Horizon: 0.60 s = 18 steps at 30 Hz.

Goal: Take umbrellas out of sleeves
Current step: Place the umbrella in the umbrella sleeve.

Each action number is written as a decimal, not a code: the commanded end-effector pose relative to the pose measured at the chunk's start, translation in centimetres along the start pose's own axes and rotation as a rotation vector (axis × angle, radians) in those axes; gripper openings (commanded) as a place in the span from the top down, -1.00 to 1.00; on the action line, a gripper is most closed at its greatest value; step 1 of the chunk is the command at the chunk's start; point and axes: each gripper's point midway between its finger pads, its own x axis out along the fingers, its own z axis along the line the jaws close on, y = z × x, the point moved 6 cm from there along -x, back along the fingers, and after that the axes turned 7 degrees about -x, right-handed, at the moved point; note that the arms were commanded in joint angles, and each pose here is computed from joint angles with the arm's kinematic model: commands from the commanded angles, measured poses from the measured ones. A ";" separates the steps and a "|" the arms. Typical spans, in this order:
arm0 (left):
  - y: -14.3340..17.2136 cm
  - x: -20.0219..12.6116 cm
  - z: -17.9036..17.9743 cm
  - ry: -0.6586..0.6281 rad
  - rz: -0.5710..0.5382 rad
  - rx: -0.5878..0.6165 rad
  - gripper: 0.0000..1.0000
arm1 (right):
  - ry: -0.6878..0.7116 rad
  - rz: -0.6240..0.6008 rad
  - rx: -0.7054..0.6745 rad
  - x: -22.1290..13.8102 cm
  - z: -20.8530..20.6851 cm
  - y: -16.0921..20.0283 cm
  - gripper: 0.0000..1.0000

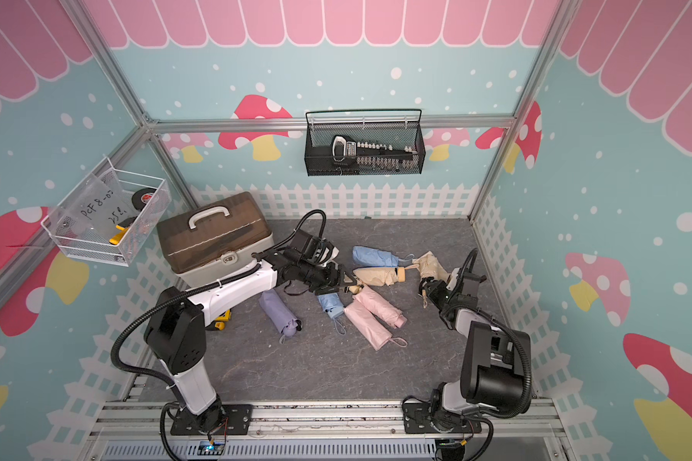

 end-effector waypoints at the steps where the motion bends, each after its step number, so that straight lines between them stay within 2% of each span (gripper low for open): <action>1: 0.2 -2.1 1.3 -0.047 -0.055 0.029 -0.59 | 0.080 0.089 0.023 0.7 -2.0 1.6 1.00; 6: 0.5 -3.5 3.7 -0.082 -0.078 -0.013 -0.59 | 0.124 0.134 0.007 1.2 -2.8 2.0 0.88; 13: 0.5 -5.2 5.1 -0.091 -0.116 -0.042 -0.59 | 0.168 0.150 -0.031 0.6 -2.8 1.7 0.23; 18: 0.4 -6.0 5.6 -0.087 -0.132 -0.049 -0.59 | 0.181 0.166 -0.053 0.2 -2.4 1.2 -0.12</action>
